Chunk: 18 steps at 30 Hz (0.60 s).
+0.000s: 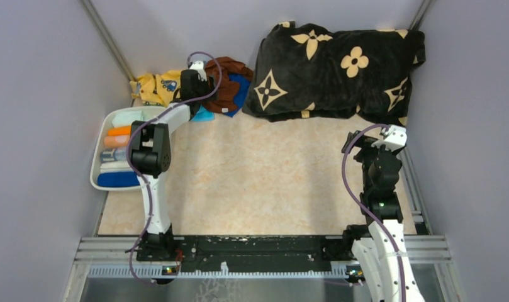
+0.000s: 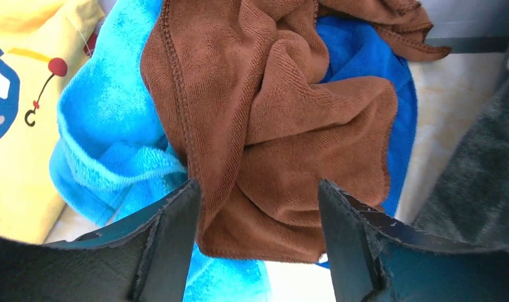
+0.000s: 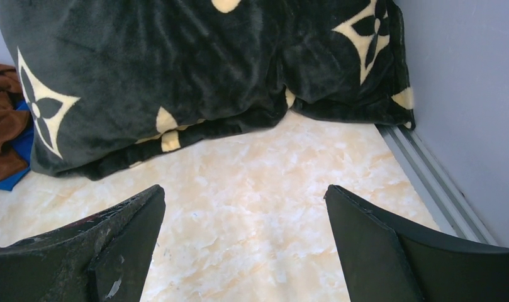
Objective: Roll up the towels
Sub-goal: Pick up the towel at the corner of the board.
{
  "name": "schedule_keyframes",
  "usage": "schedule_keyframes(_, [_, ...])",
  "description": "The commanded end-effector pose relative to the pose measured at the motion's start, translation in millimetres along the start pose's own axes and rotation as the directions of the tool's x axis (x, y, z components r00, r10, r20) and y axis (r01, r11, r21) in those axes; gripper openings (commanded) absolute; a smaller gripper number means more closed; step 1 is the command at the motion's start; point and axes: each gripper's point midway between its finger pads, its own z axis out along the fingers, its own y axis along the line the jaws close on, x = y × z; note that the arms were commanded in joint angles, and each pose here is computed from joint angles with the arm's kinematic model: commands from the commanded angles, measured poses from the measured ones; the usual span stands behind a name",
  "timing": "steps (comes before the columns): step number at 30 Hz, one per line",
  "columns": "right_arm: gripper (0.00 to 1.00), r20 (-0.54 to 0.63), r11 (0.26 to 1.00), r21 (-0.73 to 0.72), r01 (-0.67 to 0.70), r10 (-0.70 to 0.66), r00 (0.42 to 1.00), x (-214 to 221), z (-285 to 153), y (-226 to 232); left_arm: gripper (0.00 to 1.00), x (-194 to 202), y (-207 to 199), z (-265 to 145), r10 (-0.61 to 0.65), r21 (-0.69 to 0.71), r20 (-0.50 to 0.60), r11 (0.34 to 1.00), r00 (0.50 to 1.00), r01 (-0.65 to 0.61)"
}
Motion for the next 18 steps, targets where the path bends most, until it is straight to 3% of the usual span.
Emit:
schedule_keyframes(1, [0.99,0.056,1.000,-0.030,0.006,-0.005,0.998,-15.9,2.2,7.2,0.72,-3.7,3.7,17.7,0.039,0.011,-0.008,0.999,0.999,-0.039])
schedule_keyframes(8, [0.99,0.054,0.999,-0.033,0.013,-0.011,0.998,-15.1,3.0,7.5,0.71,22.0,-4.9,31.2,0.063,0.083,-0.082,0.995,0.995,-0.056])
schedule_keyframes(15, [0.99,0.055,0.999,-0.040,0.023,-0.021,0.998,-15.5,0.5,8.0,0.70,38.9,8.7,46.3,0.100,0.032,-0.114,0.995,0.988,-0.097])
schedule_keyframes(18, [0.99,0.050,0.999,-0.038,0.024,-0.022,0.999,-13.7,1.4,7.6,0.55,41.3,7.1,53.9,0.127,0.049,-0.123,0.991,0.984,-0.122])
